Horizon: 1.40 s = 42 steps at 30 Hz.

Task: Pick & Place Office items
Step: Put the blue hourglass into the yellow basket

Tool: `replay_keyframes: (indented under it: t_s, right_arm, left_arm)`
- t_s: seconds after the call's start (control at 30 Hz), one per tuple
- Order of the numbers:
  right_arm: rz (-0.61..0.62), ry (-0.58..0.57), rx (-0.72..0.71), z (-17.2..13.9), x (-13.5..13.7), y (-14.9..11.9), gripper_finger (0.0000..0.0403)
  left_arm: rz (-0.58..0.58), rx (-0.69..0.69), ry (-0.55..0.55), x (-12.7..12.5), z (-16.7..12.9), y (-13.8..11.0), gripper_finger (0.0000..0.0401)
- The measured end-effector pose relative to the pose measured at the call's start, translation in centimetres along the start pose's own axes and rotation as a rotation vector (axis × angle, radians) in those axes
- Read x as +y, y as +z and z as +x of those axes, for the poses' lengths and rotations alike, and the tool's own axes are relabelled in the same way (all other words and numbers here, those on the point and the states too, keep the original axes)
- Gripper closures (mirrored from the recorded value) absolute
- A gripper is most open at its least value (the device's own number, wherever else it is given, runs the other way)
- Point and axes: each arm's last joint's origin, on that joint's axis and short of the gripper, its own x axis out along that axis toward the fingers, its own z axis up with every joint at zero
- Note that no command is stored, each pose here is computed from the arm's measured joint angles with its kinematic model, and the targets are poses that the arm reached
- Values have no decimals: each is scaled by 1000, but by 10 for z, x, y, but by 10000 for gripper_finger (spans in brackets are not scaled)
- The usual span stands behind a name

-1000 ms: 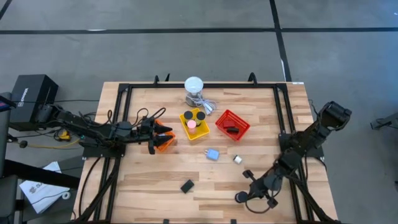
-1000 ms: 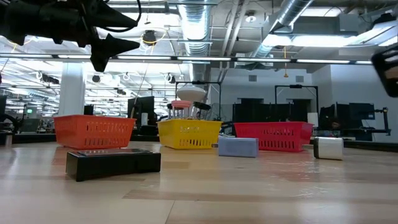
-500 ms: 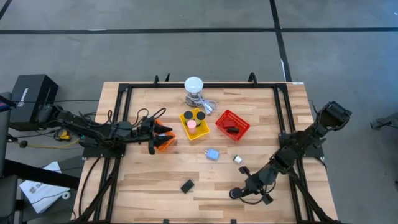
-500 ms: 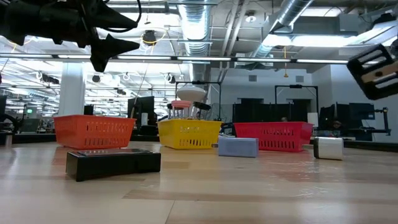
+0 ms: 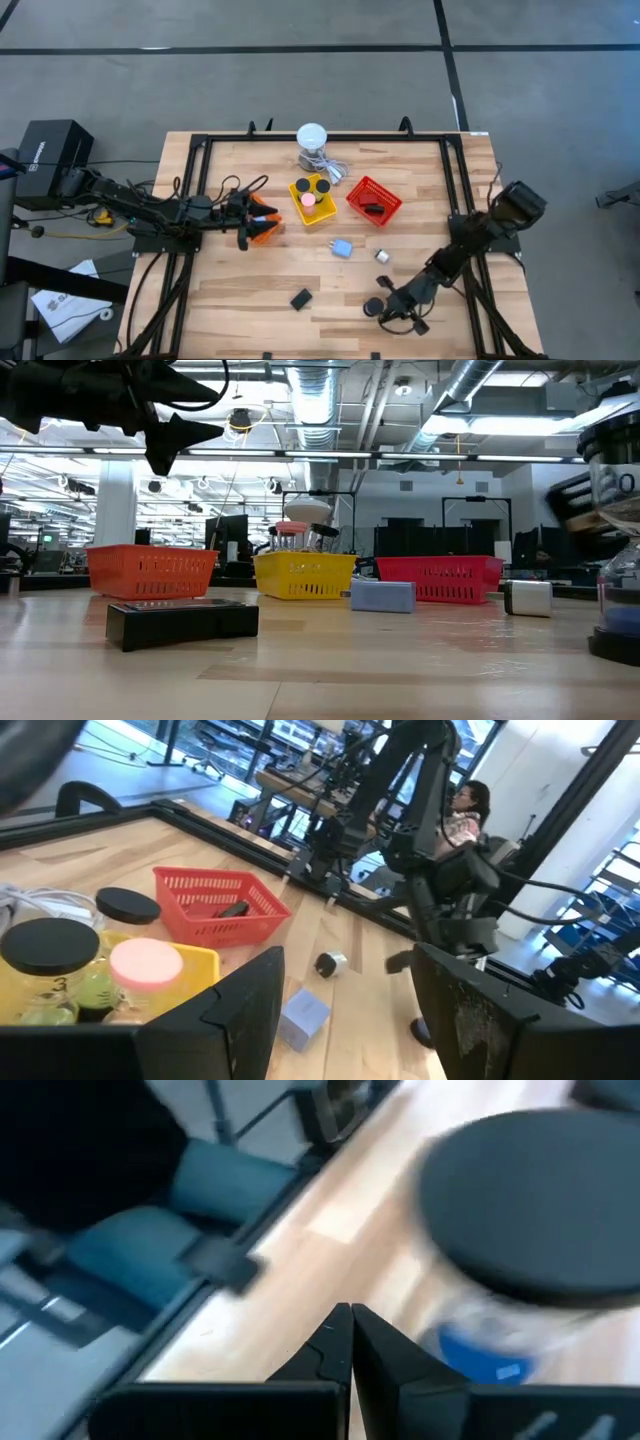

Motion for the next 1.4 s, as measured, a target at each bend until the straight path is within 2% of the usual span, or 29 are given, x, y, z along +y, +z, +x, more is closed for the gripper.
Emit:
replay_keyframes:
  t_s: [0.13,0.23,0.57,0.77,0.93,1.1,1.23,1.4]
  right_arm:
    - [10,-52,-58,6,-20,4,403]
    - [29,-83,-42,10,-35,3,403]
    - [-34,-207,-77,28,-83,23,403]
    - [-21,-157,-70,33,-102,29,403]
    - [-3,-135,-14,20,-99,37,403]
    - [24,-146,145,-8,-84,46,403]
    - [11,-247,246,-37,-71,53,403]
    - [-49,-426,183,-68,-62,50,403]
  left_arm:
    - [-1,-2,-1,0,0,0,188]
    - [-1,-2,-1,0,0,0,188]
    - [0,0,0,0,0,0,188]
    - [32,36,-39,-4,2,-6,188]
    - [36,31,-84,-12,15,-17,188]
    - [131,-13,-144,-29,43,-20,188]
    - [228,18,-239,-50,79,-20,188]
    - [314,55,-386,-73,124,-23,188]
